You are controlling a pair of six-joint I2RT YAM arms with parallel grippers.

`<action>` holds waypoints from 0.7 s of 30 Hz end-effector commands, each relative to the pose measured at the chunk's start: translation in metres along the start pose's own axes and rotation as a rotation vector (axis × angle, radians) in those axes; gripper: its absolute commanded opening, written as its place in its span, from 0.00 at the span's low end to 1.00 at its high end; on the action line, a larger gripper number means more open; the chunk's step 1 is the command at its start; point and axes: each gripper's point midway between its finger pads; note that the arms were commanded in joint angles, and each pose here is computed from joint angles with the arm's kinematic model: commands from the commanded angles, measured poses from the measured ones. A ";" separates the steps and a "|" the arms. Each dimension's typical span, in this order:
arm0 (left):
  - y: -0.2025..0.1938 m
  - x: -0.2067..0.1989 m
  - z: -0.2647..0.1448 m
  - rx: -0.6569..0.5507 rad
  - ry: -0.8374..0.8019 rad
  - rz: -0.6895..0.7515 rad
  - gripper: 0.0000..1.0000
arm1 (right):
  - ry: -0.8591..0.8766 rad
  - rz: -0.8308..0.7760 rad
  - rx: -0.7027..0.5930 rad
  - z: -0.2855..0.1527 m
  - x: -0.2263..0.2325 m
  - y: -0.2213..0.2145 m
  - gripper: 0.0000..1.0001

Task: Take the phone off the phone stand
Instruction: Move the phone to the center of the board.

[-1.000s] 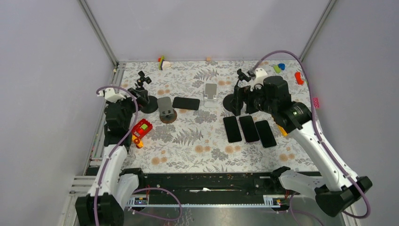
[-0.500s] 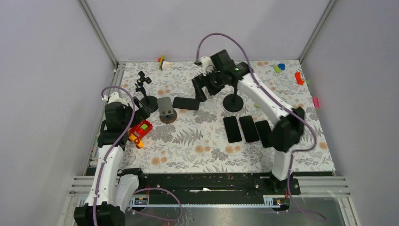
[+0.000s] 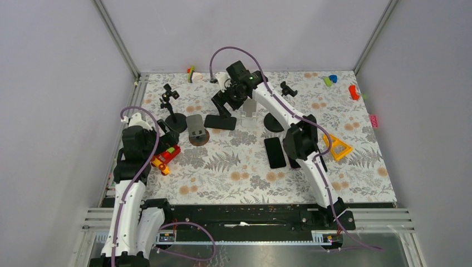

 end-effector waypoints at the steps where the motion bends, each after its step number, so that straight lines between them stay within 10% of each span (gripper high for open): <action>1: -0.003 -0.007 0.000 0.021 -0.042 0.008 0.99 | -0.031 -0.055 -0.046 0.018 -0.014 0.014 0.99; 21: -0.007 -0.010 0.005 0.048 -0.059 -0.004 0.99 | -0.058 0.375 0.010 0.078 -0.016 -0.013 0.99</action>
Point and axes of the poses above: each gripper's point midway between its finger pads, its own z axis out along the fingers, its own x axis along the line the jaws close on, y = z × x, and after that the axes turned 9 degrees about -z, right-handed
